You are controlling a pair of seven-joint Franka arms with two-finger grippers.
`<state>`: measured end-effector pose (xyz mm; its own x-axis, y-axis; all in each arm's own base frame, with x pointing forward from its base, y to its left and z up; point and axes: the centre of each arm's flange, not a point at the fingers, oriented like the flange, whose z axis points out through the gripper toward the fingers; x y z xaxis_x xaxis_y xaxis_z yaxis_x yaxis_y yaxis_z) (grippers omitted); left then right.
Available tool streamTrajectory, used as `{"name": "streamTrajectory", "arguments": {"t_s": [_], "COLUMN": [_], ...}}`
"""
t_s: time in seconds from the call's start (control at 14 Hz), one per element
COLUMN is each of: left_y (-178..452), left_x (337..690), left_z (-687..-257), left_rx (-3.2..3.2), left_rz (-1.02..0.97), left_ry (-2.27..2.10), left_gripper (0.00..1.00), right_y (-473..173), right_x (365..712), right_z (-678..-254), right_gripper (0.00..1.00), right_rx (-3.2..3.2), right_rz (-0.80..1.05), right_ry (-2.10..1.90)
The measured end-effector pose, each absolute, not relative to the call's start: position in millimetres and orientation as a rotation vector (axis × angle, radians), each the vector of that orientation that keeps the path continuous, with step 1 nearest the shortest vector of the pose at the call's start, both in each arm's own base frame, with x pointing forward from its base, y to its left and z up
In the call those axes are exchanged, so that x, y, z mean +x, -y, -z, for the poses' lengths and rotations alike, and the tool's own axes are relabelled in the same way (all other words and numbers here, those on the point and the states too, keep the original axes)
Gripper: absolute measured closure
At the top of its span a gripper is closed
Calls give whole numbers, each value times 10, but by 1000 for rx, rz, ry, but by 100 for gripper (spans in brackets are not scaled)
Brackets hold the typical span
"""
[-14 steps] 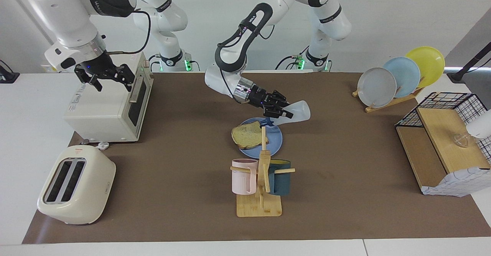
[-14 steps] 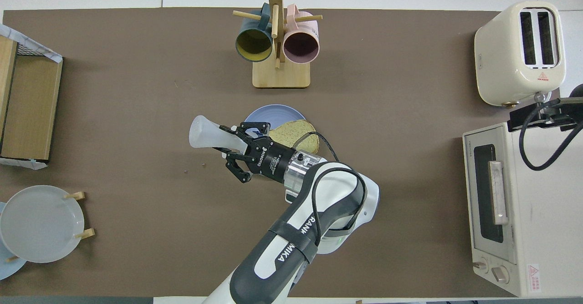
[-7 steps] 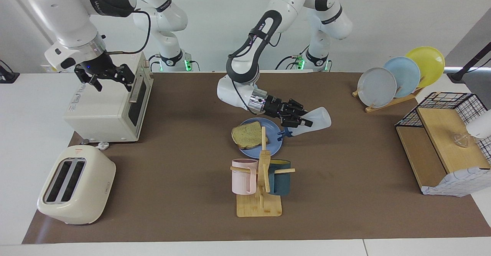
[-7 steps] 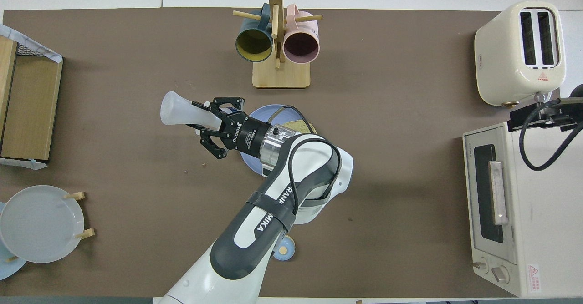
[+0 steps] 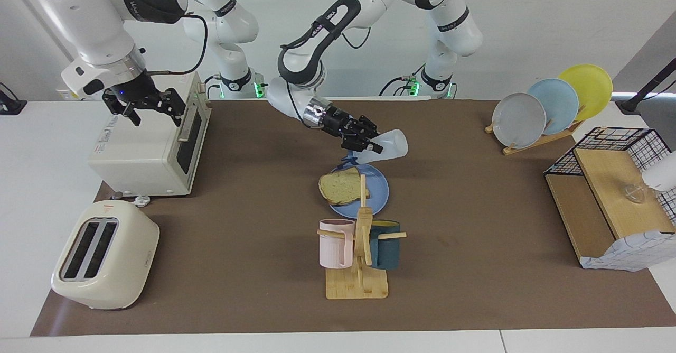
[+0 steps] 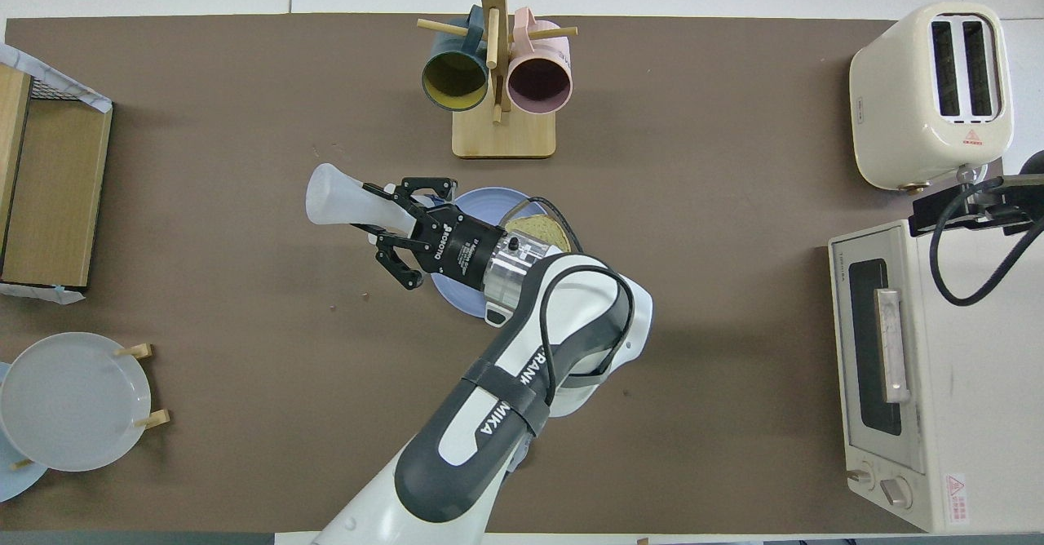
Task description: Put bread on plate and add seasoning
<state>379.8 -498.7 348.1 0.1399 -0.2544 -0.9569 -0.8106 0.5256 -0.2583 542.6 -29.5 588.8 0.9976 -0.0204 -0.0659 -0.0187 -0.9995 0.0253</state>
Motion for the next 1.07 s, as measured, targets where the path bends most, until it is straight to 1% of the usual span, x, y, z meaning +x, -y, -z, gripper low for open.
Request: {"name": "streamTrajectory", "arguments": {"t_s": [0.07, 0.21, 0.36, 0.57, 0.71, 0.85, 0.93, 1.07], "left_y": [5012, 4932, 4696, 4178, 3925, 3881, 3944, 4173], "left_x": [3759, 3867, 4203, 4836, 5102, 5145, 5097, 4894], "left_z": [-3486, -3500, -3521, -3523, -3511, -3481, -3464, -3429], "left_rx": [-990, -1004, -1032, -1070, -1085, -1086, -1077, -1058], "left_rz": [-514, -526, -548, -588, -602, -609, -602, -577], "left_ry": [-1417, -1402, -1367, -1308, -1290, -1290, -1299, -1333], "left_gripper": [58, 58, 58, 58, 58, 58, 58, 58], "right_y": [295, 295, 295, 295, 295, 295, 295, 295], "right_x": [5426, 5426, 5426, 5426, 5426, 5426, 5426, 5426], "right_z": [-5887, -5887, -5887, -5887, -5887, -5887, -5887, -5887], "right_gripper": [0, 0, 0, 0, 0, 0, 0, 0], "right_rx": [3115, 3115, 3115, 3115, 3115, 3115, 3115, 3115], "right_rz": [103, 103, 103, 103, 103, 103, 103, 103], "right_ry": [30, 30, 31, 30, 30, 30, 30, 30]}}
